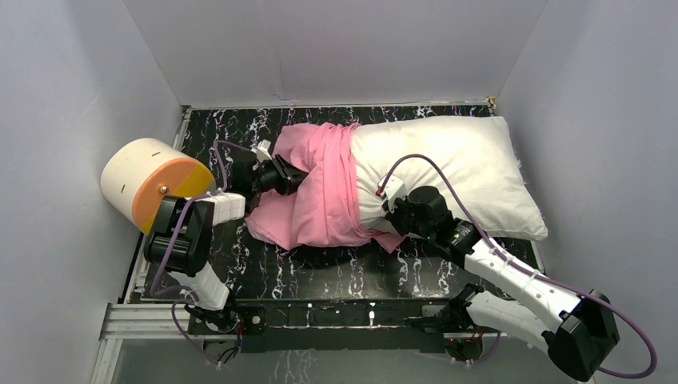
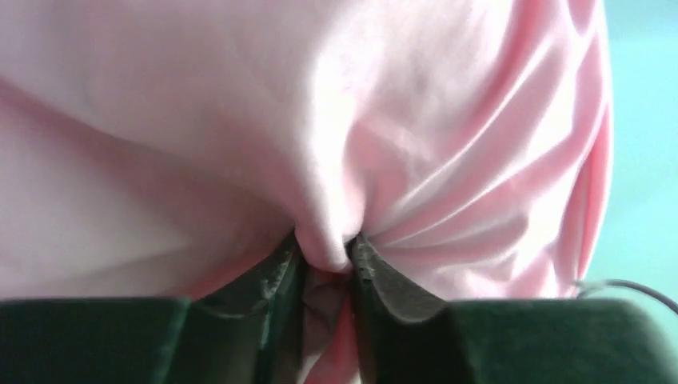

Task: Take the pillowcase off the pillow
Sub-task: Remove the pillow from the pillowcase.

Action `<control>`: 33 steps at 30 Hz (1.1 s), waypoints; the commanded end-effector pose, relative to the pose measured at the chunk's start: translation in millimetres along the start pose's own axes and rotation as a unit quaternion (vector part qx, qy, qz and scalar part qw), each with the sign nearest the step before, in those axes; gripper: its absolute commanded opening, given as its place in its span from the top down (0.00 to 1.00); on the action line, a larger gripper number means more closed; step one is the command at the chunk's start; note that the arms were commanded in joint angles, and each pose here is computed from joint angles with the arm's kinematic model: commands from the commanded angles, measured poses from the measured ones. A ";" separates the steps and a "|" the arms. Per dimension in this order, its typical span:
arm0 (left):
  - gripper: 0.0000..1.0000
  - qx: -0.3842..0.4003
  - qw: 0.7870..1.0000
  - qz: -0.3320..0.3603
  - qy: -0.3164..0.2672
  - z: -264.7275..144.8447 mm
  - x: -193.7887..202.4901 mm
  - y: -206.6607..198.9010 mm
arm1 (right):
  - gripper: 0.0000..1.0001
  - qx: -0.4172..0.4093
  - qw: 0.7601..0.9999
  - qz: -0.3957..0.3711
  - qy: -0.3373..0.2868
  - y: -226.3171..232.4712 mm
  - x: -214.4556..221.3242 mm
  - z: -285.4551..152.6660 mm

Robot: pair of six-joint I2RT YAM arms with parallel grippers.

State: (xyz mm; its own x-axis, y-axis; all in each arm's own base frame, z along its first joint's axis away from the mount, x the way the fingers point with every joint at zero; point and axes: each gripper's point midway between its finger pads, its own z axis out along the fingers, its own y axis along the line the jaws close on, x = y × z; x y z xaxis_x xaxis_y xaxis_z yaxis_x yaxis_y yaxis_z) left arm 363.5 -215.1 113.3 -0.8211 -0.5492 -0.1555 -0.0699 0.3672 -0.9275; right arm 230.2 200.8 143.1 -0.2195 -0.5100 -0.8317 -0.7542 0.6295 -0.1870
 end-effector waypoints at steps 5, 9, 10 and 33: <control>1.00 0.063 0.991 0.114 -0.010 -27.0 0.2 -86.0 | 1.00 0.043 0.998 0.048 0.001 -10.3 -4.7 -0.4; 1.00 -0.179 0.960 0.193 -0.099 -76.4 -32.5 -29.4 | 1.00 0.114 0.991 0.069 0.023 -32.8 2.8 -7.8; 1.00 -0.227 0.942 0.213 -0.122 -94.2 -44.3 -24.7 | 1.00 0.125 0.989 0.072 0.036 -35.9 7.8 -9.2; 1.00 -0.559 0.754 0.285 -0.194 -268.1 -110.2 -10.0 | 1.00 0.222 0.956 0.166 0.090 -57.0 21.8 -16.5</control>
State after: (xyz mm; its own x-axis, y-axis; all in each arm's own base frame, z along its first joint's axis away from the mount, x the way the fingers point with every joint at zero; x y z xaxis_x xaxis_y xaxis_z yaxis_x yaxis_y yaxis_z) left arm 325.3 -15.8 206.1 -0.6990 -0.2283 -0.6777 -0.2466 0.9665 -0.0712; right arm 249.8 177.1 143.0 -0.4931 -0.3213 -0.8085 -0.4398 0.8939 -0.0871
